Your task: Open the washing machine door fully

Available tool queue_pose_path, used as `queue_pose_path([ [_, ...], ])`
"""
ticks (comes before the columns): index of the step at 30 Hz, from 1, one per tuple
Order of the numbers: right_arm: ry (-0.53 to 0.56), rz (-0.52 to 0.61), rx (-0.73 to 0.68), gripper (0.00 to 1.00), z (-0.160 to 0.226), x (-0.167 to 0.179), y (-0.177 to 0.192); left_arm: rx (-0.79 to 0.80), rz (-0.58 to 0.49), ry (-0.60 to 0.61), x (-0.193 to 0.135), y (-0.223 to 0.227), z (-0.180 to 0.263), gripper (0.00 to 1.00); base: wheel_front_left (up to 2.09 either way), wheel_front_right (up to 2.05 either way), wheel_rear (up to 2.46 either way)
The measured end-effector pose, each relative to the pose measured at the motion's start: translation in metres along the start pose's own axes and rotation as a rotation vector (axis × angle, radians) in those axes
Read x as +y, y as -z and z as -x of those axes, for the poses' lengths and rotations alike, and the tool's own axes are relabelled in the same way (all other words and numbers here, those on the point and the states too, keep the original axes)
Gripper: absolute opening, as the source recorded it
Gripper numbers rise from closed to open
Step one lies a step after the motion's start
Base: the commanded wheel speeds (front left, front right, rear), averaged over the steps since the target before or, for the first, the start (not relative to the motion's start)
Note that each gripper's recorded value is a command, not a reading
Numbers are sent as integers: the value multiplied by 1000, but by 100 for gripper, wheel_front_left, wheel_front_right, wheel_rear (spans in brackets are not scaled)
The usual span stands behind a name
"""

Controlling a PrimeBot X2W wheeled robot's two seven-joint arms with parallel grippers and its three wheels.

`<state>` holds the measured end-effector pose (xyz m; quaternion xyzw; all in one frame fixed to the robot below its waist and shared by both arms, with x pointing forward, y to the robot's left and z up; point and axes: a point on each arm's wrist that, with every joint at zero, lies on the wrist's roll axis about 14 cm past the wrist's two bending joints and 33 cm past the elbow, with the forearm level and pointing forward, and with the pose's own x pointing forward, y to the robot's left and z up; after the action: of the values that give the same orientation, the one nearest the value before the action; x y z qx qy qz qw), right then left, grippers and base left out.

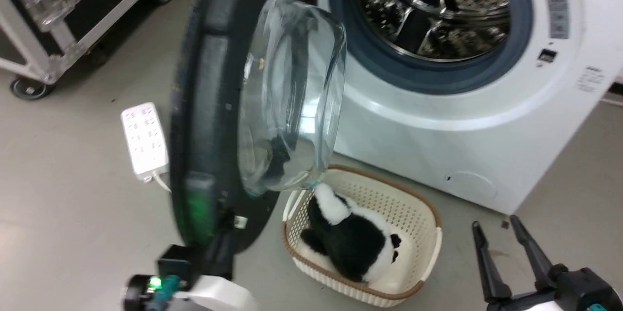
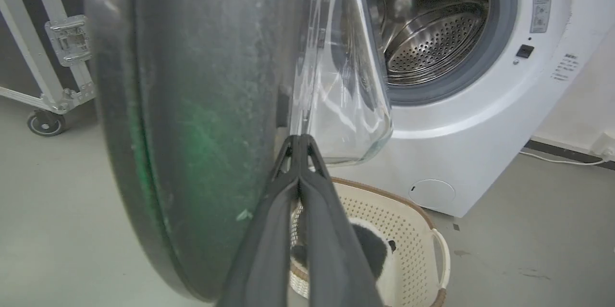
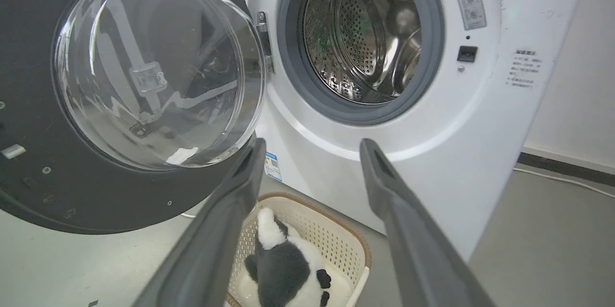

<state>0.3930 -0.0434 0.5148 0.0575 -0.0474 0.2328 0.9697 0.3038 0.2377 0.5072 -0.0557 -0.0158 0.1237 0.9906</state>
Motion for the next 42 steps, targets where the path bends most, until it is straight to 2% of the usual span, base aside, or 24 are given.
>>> queue_pose_path([
  [2, -18, -3, 24, 100, -4, 4, 10, 8, -21, -64, 24, 1, -1, 0, 0, 0, 0],
  [4, -21, -7, 32, 100, -6, 4, 13, 11, -25, -80, 31, 0, -2, 0, 0, 0, 0],
  [7, -36, -6, 71, 100, -10, 4, 29, 8, -55, -146, 61, -5, -12, 0, 0, 0, 0],
  [8, -36, -6, 71, 100, -10, 4, 29, 8, -55, -146, 61, -5, -12, 0, 0, 0, 0],
  [10, -54, -8, 98, 100, -14, 4, 41, 11, -93, -195, 86, -10, -22, 0, 0, 0, 0],
  [11, -54, -8, 98, 100, -14, 4, 41, 11, -93, -195, 86, -10, -22, 0, 0, 0, 0],
  [12, -62, -5, 107, 100, -18, 2, 47, 18, -120, -228, 103, -13, -28, 0, 0, 0, 0],
  [13, -62, -5, 107, 100, -18, 2, 47, 18, -120, -228, 103, -13, -28, 0, 0, 0, 0],
  [19, -57, -3, 150, 100, -25, -12, 67, 60, -196, -326, 163, -21, -54, 0, 0, 0, 0],
  [25, -39, -4, 178, 100, -29, -25, 79, 94, -218, -409, 200, -22, -72, 0, 0, 0, 0],
  [32, -11, 0, 181, 100, -29, -36, 82, 102, -219, -464, 225, -22, -85, 0, 0, 0, 0],
  [42, 13, 17, 155, 100, -24, -40, 68, 63, -210, -425, 217, -27, -87, 0, 0, 0, 0],
])
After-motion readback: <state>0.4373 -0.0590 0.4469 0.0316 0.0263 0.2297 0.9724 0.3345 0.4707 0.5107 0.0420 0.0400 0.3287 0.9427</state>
